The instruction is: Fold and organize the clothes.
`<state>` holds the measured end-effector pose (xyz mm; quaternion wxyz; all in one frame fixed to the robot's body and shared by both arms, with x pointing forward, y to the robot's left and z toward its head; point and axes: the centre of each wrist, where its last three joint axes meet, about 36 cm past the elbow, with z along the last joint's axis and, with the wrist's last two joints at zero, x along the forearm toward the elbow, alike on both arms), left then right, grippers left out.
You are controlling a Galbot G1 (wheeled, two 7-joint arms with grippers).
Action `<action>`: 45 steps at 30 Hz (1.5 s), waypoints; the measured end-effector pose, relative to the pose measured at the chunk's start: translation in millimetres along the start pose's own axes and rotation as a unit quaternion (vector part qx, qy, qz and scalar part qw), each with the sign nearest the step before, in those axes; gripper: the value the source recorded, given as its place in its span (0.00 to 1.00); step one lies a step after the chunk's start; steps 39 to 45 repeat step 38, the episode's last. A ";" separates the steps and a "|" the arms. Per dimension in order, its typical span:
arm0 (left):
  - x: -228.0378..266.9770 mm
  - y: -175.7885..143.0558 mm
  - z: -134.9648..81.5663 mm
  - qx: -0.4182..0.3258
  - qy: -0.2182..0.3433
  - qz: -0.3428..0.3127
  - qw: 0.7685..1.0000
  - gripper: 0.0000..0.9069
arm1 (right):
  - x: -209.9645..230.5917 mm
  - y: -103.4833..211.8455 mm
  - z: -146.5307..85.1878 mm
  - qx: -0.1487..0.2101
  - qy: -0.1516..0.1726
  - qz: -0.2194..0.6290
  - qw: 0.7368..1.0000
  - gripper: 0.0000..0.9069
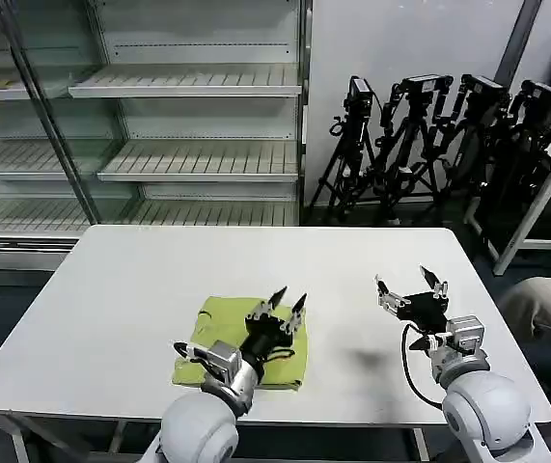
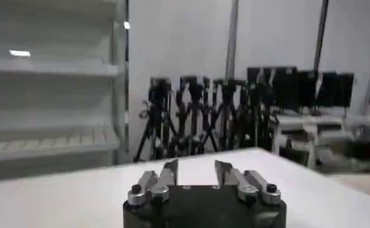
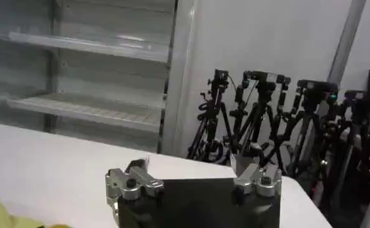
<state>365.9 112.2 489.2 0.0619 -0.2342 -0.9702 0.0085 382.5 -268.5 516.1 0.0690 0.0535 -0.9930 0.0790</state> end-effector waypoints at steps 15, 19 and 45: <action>22.6 165.2 19.3 -0.090 -0.034 -0.125 0.987 1.00 | -19.6 7.9 10.2 0.003 -0.021 -0.002 1.000 1.00; 34.7 197.8 24.4 -0.105 -0.037 -0.149 0.983 1.00 | -25.0 9.5 13.5 0.007 -0.021 0.003 1.000 1.00; 58.9 249.2 33.9 -0.140 -0.064 -0.188 0.970 1.00 | -43.2 26.1 27.7 0.033 -0.055 0.018 0.998 1.00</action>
